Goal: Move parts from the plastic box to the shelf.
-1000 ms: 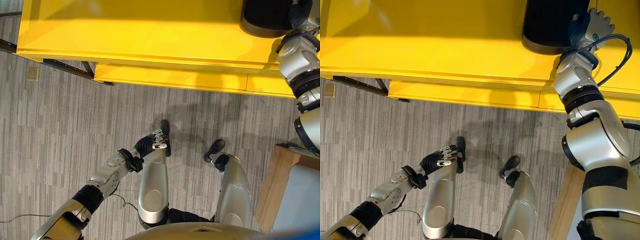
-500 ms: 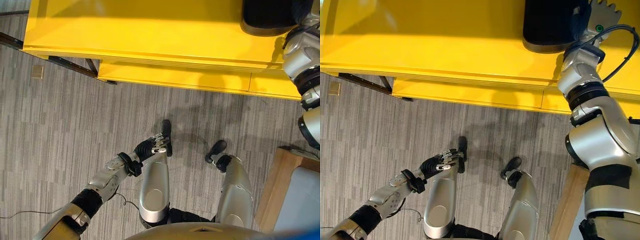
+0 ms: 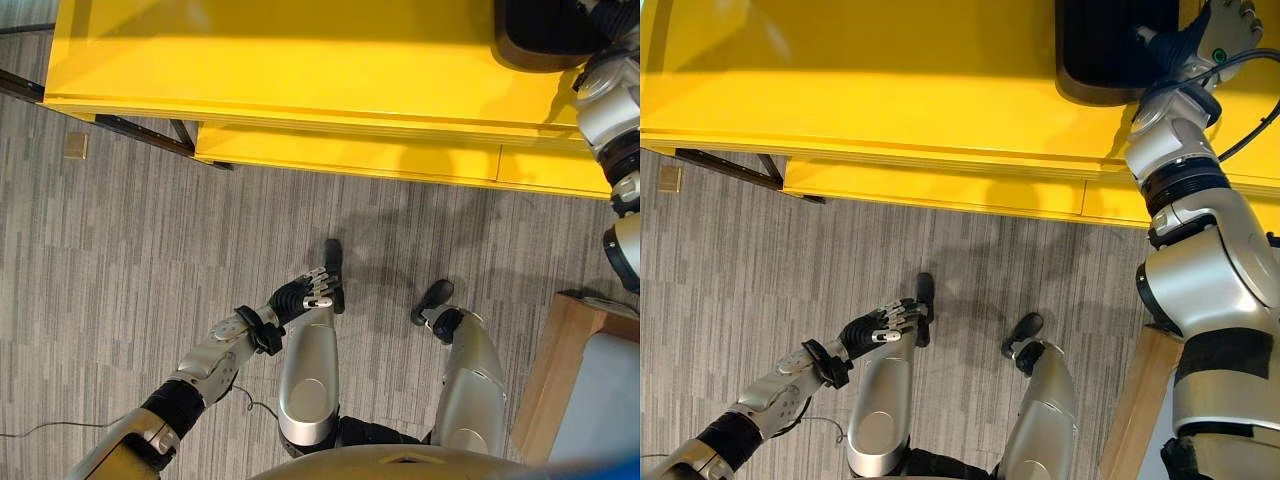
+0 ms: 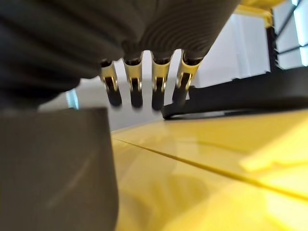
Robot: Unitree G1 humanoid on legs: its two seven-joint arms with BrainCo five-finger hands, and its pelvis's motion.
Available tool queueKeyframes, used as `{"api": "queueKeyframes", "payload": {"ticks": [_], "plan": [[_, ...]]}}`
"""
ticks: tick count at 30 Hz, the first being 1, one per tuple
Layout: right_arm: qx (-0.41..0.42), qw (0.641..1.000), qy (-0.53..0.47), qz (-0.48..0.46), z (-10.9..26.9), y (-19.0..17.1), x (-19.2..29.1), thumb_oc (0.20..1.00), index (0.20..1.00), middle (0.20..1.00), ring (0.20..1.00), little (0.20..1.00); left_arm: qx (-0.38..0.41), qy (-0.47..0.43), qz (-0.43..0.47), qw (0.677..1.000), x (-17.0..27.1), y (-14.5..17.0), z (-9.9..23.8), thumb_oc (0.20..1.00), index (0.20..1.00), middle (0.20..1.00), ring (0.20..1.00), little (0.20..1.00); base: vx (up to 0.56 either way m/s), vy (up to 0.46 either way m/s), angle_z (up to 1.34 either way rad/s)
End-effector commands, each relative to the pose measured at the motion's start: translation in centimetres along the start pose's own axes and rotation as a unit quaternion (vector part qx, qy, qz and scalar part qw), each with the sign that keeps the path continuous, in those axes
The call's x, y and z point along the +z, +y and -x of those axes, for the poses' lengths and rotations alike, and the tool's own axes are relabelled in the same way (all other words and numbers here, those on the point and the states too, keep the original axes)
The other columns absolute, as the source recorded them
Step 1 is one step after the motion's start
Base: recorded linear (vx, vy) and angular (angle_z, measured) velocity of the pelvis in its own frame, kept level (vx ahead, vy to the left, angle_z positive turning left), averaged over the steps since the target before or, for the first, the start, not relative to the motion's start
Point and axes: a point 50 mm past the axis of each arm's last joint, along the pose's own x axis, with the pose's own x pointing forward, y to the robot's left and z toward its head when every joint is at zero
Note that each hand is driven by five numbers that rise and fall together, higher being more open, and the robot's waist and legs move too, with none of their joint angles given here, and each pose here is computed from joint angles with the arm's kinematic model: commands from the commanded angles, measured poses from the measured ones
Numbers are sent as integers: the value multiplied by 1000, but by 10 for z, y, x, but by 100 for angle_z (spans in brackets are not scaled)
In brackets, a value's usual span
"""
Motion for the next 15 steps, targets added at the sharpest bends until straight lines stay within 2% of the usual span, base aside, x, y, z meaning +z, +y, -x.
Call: {"api": "queueKeyframes", "payload": {"ticks": [1, 2, 10, 15], "plan": [[-59, 991, -18, -120, -15, -33, 19, 1000, 1000, 1000, 1000, 1000, -47, 5, -1, 999, -4, -19, -5, 1000, 1000, 1000, 1000, 1000, -49, 54, -3], [-69, 983, -24, -168, -12, -32, 25, 1000, 1000, 1000, 1000, 1000, -49, 4, 1, 999, -4, -21, -7, 1000, 1000, 1000, 1000, 1000, -114, 39, -4], [-93, 954, -137, -251, 6, -36, 48, 1000, 1000, 1000, 1000, 1000, -46, -9, 1, 999, -2, -24, -10, 1000, 1000, 1000, 1000, 1000, -43, 43, -3], [-26, 931, -209, -299, 39, -25, 42, 1000, 1000, 1000, 1000, 1000, -39, -19, 8, 999, -6, -25, -9, 1000, 1000, 1000, 1000, 1000, -25, 72, -9]]}}
